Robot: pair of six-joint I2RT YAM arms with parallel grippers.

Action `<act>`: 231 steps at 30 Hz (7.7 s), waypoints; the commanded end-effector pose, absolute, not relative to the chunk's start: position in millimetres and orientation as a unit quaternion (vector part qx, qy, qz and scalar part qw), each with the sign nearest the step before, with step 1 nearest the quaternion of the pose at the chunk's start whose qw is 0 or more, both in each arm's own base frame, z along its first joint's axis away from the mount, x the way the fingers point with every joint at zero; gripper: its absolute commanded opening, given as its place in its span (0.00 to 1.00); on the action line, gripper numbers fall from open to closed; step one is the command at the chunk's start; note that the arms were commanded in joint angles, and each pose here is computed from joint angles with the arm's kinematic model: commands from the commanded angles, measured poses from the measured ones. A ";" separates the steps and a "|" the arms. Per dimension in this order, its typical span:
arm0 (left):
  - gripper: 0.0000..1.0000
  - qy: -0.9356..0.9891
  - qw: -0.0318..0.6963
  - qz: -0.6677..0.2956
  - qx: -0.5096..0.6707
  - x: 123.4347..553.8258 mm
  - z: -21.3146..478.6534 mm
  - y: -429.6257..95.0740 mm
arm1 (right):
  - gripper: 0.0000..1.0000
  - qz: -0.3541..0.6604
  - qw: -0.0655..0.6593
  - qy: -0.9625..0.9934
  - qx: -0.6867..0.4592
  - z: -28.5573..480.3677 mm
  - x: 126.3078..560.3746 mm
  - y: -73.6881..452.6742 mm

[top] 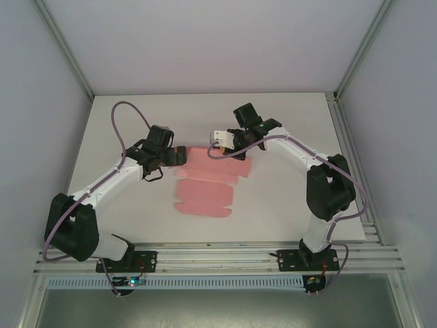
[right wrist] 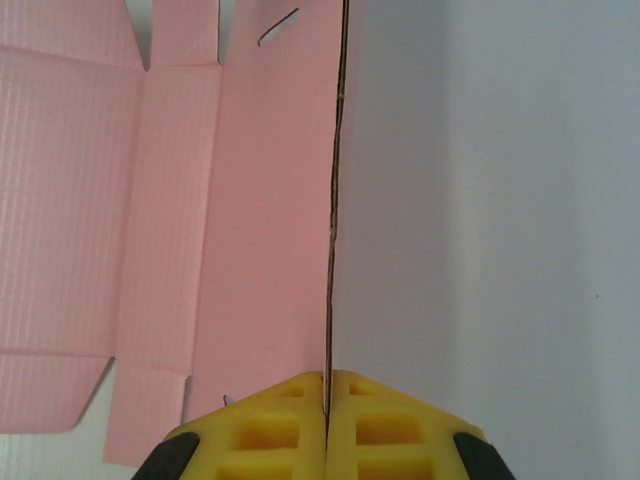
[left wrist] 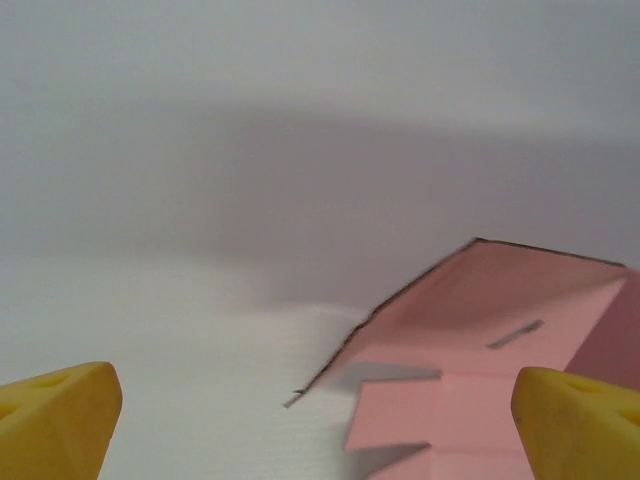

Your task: Assemble paper box

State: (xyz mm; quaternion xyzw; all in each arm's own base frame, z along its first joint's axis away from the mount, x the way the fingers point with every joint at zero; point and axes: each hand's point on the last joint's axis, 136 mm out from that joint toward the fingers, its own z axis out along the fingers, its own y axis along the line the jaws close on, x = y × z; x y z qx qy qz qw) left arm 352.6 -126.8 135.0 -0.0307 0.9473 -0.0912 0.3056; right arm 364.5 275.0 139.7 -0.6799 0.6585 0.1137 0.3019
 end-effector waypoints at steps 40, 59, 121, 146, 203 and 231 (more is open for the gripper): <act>1.00 0.912 0.317 -0.121 -0.229 314.1 111.8 -51.7 | 0.00 0.031 0.441 0.667 -0.599 186.9 364.5 264.6; 1.00 0.891 0.354 -0.243 -0.145 365.5 100.7 -93.7 | 0.00 0.106 0.456 0.658 -0.589 203.8 350.6 270.9; 1.00 0.908 0.310 -0.108 -0.261 390.9 94.5 -21.5 | 0.00 -0.258 0.508 0.522 -0.635 114.0 432.3 275.8; 0.56 0.845 0.357 -0.397 0.031 415.6 90.3 -151.9 | 0.00 -0.255 0.480 0.545 -0.639 105.7 430.4 264.6; 0.39 0.832 0.344 -0.366 0.234 373.9 103.0 -210.1 | 0.00 -0.229 0.419 0.523 -0.706 115.1 376.8 268.2; 0.63 0.836 0.378 -0.338 0.213 346.0 112.4 -210.9 | 0.00 -0.243 0.396 0.532 -0.708 117.4 372.5 256.5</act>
